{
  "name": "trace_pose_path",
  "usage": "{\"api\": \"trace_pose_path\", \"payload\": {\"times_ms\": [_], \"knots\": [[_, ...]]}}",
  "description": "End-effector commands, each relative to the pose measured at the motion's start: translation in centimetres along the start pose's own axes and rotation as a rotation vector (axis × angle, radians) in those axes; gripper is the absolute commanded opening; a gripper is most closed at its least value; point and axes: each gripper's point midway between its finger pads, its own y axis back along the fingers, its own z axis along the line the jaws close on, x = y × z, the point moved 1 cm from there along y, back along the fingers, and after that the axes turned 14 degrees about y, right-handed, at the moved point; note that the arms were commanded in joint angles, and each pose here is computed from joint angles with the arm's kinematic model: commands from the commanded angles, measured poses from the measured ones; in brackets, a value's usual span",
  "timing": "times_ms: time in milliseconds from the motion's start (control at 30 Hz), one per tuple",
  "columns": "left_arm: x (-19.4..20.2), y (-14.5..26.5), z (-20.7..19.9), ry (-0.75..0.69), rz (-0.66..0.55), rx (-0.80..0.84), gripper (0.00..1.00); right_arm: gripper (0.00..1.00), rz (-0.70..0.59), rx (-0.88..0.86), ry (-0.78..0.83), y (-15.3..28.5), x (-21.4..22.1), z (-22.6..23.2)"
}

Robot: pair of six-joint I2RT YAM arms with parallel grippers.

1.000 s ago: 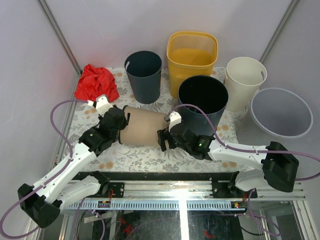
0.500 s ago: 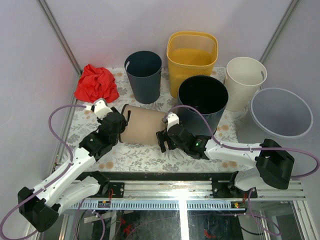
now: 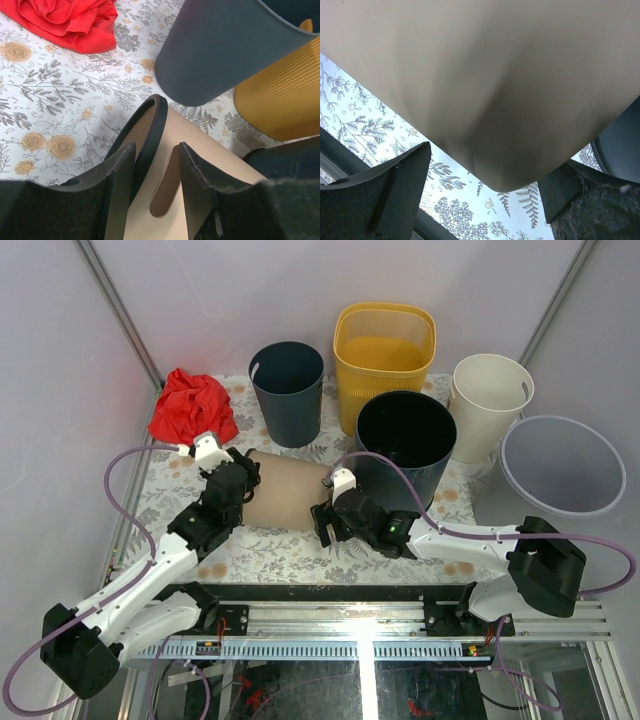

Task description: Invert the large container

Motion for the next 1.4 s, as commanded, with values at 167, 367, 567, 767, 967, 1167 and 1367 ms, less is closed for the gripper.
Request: {"api": "trace_pose_path", "payload": {"times_ms": [167,367,567,767,967,1167,1367], "knots": [[-0.2,-0.9,0.9,-0.008,-0.071,-0.046,0.34,0.88,-0.063,-0.028,-0.008,0.3,-1.7,0.6],[0.0,-1.2,1.4,-0.015,-0.074,-0.082,0.22,0.88,-0.065,-0.033,-0.007,0.3,-1.6,0.6],[1.5,-1.7,1.9,-0.030,-0.034,-0.091,0.16,0.89,-0.067,-0.026,-0.004,0.5,-1.6,0.4],[1.8,-1.5,2.6,-0.011,-0.031,-0.106,0.02,0.88,-0.070,-0.036,-0.004,0.5,-2.1,0.7],[1.7,-0.8,2.5,0.045,-0.023,-0.076,0.02,0.86,-0.103,-0.086,-0.013,1.8,-4.5,1.5],[1.5,-0.3,3.1,0.071,-0.032,-0.076,0.01,0.87,-0.190,-0.119,-0.018,4.4,-7.3,1.5],[1.7,-0.1,3.6,0.087,-0.028,-0.078,0.01,0.86,-0.164,-0.172,0.021,4.2,-8.8,2.8]]}}
